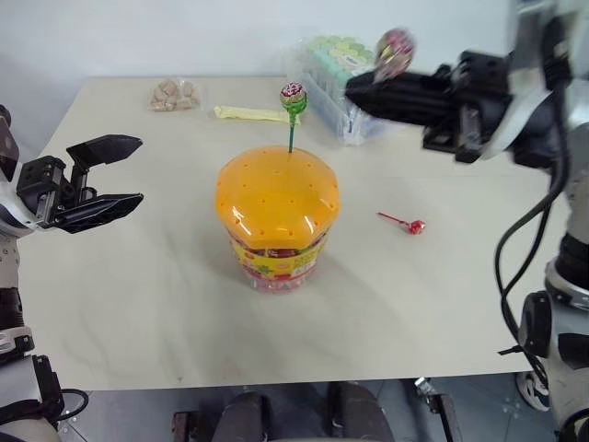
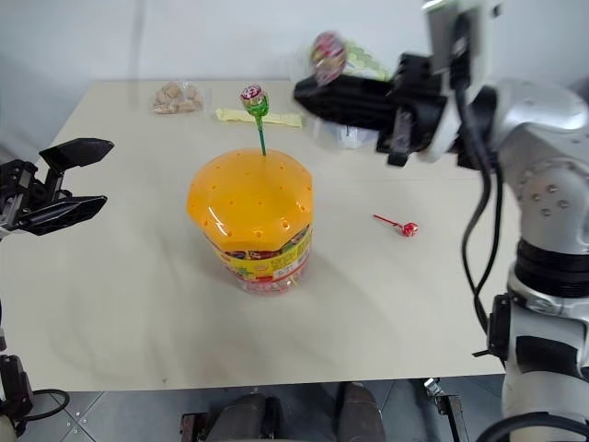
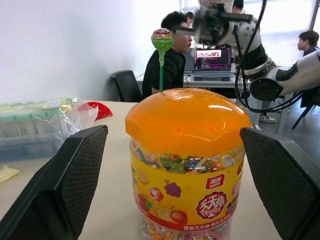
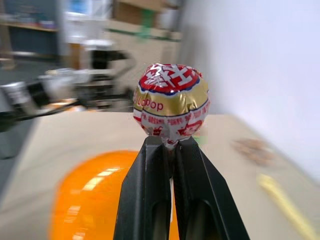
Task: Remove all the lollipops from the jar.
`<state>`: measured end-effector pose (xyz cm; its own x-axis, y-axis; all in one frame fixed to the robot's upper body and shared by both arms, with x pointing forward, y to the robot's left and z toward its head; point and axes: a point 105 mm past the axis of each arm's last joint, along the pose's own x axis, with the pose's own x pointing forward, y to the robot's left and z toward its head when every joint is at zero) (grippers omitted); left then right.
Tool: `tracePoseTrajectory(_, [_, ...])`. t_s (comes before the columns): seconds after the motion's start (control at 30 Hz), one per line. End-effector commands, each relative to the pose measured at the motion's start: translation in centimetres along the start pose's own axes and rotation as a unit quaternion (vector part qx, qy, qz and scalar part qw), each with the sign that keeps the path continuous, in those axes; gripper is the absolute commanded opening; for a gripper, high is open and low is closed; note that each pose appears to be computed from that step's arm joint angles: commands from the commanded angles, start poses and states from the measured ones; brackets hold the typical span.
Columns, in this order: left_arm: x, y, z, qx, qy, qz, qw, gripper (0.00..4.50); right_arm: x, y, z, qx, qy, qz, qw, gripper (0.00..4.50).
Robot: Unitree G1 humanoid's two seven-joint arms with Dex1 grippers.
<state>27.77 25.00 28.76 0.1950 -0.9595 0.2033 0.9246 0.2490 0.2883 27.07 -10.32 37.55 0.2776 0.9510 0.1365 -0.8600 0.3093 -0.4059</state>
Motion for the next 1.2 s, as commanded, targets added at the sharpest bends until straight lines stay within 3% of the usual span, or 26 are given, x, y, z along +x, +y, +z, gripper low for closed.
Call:
tracePoseTrajectory(0.03, [-0.3, -1.0, 1.2, 0.018, 0.004, -0.046, 0.999, 4.5, -3.2, -1.6, 0.7, -0.013, 0.019, -0.087, 0.996, 0.05])
tracePoseTrajectory(0.2, [-0.7, -0.9, 1.1, 0.014, 0.005, -0.038, 0.999, 4.5, -10.4, -3.6, -3.5, 0.047, 0.138, -0.238, 0.96, 0.05])
tracePoseTrajectory(0.27, [-0.8, -0.9, 1.1, 0.013, 0.005, -0.035, 0.999, 4.5, -14.0, -4.1, -6.3, 0.078, 0.189, -0.299, 0.932, 0.05])
tracePoseTrajectory(0.4, [-0.7, -0.8, 0.9, 0.011, 0.005, -0.035, 0.999, 4.5, -21.1, -4.0, -13.3, 0.177, 0.312, -0.406, 0.84, 0.05])
tracePoseTrajectory(0.6, [-0.5, -0.9, 0.7, 0.009, 0.003, -0.037, 0.999, 4.5, -24.4, -3.7, -18.7, 0.227, 0.364, -0.463, 0.776, 0.05])
tracePoseTrajectory(0.7, [-0.5, -1.0, 0.8, 0.009, 0.005, -0.036, 0.999, 4.5, -24.5, -3.7, -20.2, 0.244, 0.366, -0.465, 0.769, 0.78])
tracePoseTrajectory(0.83, [-0.6, -1.0, 0.9, 0.01, 0.006, -0.035, 0.999, 4.5, -24.3, -3.4, -20.9, 0.253, 0.364, -0.453, 0.773, 2.15])
tracePoseTrajectory(1.07, [-0.8, -1.1, 0.9, 0.011, 0.007, -0.031, 0.999, 4.5, -24.4, -2.7, -19.8, 0.248, 0.359, -0.449, 0.779, 4.48])
tracePoseTrajectory(1.2, [-0.7, -0.9, 0.8, 0.01, 0.005, -0.031, 0.999, 4.5, -24.5, -2.5, -19.1, 0.242, 0.357, -0.448, 0.783, 4.48])
